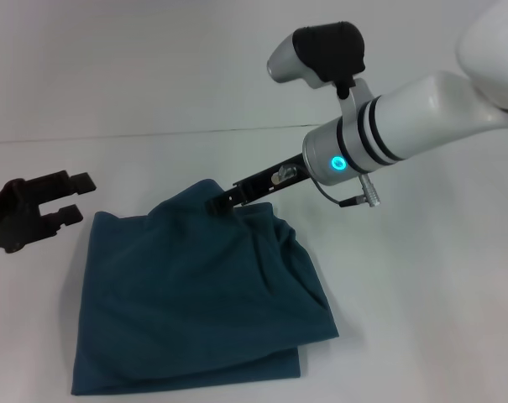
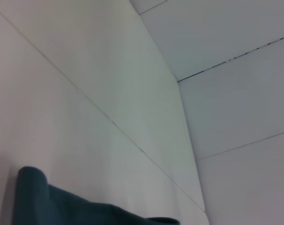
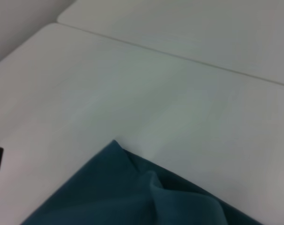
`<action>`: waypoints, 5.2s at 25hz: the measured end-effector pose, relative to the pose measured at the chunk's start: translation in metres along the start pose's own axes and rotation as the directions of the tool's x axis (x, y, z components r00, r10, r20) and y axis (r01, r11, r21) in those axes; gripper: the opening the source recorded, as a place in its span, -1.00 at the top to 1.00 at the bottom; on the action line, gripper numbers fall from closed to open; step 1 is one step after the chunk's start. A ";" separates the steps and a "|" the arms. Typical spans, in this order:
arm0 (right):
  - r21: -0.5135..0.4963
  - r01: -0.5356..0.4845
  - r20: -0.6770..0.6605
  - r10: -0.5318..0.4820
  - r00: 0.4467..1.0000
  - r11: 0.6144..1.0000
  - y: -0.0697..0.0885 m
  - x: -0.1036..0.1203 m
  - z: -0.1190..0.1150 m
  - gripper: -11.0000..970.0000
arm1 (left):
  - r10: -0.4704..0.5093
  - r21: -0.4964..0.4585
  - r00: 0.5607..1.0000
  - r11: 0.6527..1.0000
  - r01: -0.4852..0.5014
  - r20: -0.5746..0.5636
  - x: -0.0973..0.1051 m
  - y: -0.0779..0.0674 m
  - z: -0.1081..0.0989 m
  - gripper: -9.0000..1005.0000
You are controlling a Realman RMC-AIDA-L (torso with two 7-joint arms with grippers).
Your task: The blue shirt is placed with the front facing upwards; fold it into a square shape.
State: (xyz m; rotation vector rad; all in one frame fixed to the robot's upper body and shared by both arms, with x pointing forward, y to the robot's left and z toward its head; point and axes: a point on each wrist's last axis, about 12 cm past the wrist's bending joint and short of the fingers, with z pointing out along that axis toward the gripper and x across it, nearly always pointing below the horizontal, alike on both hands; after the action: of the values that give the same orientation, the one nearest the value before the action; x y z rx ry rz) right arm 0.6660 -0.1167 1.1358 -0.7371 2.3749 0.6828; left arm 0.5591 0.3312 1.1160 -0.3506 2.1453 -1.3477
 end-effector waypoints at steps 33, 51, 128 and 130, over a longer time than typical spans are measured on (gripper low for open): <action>0.075 -0.042 -0.010 0.042 0.999 0.996 -0.007 0.011 0.009 0.47 | 0.016 0.005 0.999 1.000 -0.015 -0.041 0.002 -0.006 0.032 -0.38; 0.049 -0.064 0.007 0.063 0.998 0.997 -0.004 0.007 0.008 0.98 | 0.012 0.004 0.999 1.000 -0.012 -0.034 0.002 -0.004 0.029 -0.38; -0.187 -0.433 -0.306 0.367 0.879 0.882 -0.042 0.100 -0.087 -0.21 | -0.003 0.030 1.000 1.000 0.004 -0.018 0.004 -0.003 0.025 -0.38; -0.176 -0.440 -0.300 0.378 0.876 0.881 -0.045 0.102 -0.088 -0.21 | -0.003 0.030 1.000 1.000 0.004 -0.018 0.004 -0.003 0.025 -0.38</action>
State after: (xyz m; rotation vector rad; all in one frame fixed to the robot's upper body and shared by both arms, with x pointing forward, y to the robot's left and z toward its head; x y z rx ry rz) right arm 0.5925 -0.2369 1.1208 -0.4286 2.7580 1.1299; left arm 0.5703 0.3095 1.1089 -0.3319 2.1379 -1.3882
